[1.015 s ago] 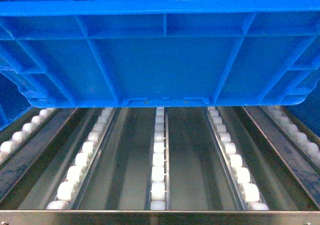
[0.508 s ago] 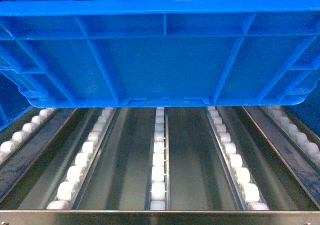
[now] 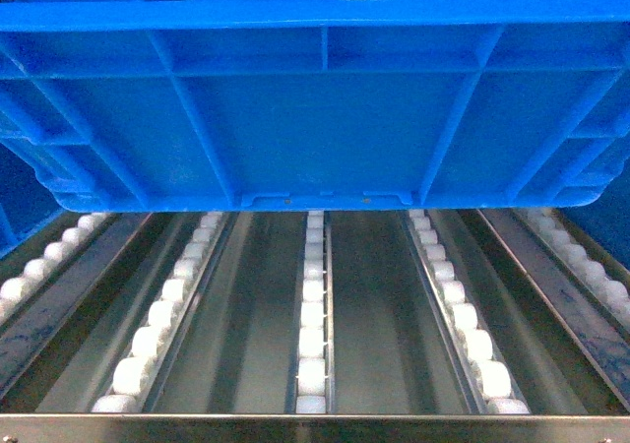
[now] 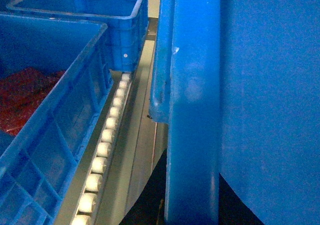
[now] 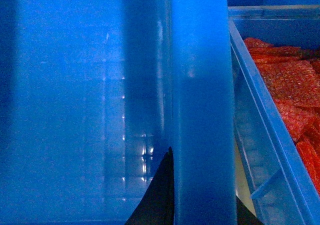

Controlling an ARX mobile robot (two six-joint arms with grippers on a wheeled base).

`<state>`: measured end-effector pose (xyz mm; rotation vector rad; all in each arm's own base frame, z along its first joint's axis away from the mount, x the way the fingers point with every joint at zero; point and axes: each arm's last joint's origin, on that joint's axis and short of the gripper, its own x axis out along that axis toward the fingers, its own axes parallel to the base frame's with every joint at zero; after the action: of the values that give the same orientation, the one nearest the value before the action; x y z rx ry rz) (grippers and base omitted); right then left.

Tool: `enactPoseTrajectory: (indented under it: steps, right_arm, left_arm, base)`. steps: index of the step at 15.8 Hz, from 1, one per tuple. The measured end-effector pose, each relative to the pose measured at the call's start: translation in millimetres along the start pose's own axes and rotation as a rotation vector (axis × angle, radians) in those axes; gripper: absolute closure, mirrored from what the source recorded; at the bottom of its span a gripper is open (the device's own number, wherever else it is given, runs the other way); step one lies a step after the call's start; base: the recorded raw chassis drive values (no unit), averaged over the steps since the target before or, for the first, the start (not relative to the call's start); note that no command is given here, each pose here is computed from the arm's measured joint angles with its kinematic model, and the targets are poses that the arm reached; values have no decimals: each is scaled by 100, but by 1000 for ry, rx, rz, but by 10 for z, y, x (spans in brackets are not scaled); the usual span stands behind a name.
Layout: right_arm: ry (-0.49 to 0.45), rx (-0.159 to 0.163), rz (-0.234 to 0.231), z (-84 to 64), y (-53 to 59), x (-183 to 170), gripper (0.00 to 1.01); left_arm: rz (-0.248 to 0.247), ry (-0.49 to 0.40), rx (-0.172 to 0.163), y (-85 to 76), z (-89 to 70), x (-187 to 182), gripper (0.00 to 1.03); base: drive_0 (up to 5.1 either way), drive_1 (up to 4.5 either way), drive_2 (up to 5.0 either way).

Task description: Place box next to blue box on left shelf

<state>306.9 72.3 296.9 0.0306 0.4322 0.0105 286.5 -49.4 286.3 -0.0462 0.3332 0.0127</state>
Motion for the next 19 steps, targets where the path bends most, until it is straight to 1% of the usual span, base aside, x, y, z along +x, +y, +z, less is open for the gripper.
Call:
enactPoseTrajectory:
  steps: [6,7,8,9,10,11,13,14,17,19]
  right_arm:
    - [0,0,0,0,0,0,93]
    - [-11,4,-12,6,-3,1,93]
    - [-151,-27,-77,-44,61,16,93]
    - [-169,-32,-94,-29,81,1,92]
    - [-125,-31,-87,-59,96,1,92]
    - [-43,-15,-64,-123,101,31,92]
    - [73,25,0,-269,136,159,93]
    - [111,36,15,-332,150,225,93]
    - [194,34,5,-439,155,309,93]
    - [227,35,4,-484,128,352,93]
  left_arm:
    - [0,0,0,0,0,0,95]
    - [-16,-40,20,-4,-11,8,95]
    - [-22,-111,38,4,-7,18,96]
    - [-18,-127,43,16,32,0,96]
    - [-15,-110,52,41,23,3,96]
    - [-6,-62,67,66,-27,24,96]
    - [26,23,95,161,-121,93,96]
    - [36,55,103,189,-154,113,96]
    - [31,142,113,181,-263,157,96]
    - [25,183,118,142,-325,186,96]
  base:
    - [0,0,0]
    - [0,0,0]
    - [0,0,0]
    - [0,0,0]
    - [0,0,0]
    - [0,0,0]
    - [0,0,0]
    - [0,0,0]
    - [0,0,0]
    - [0,0,0]
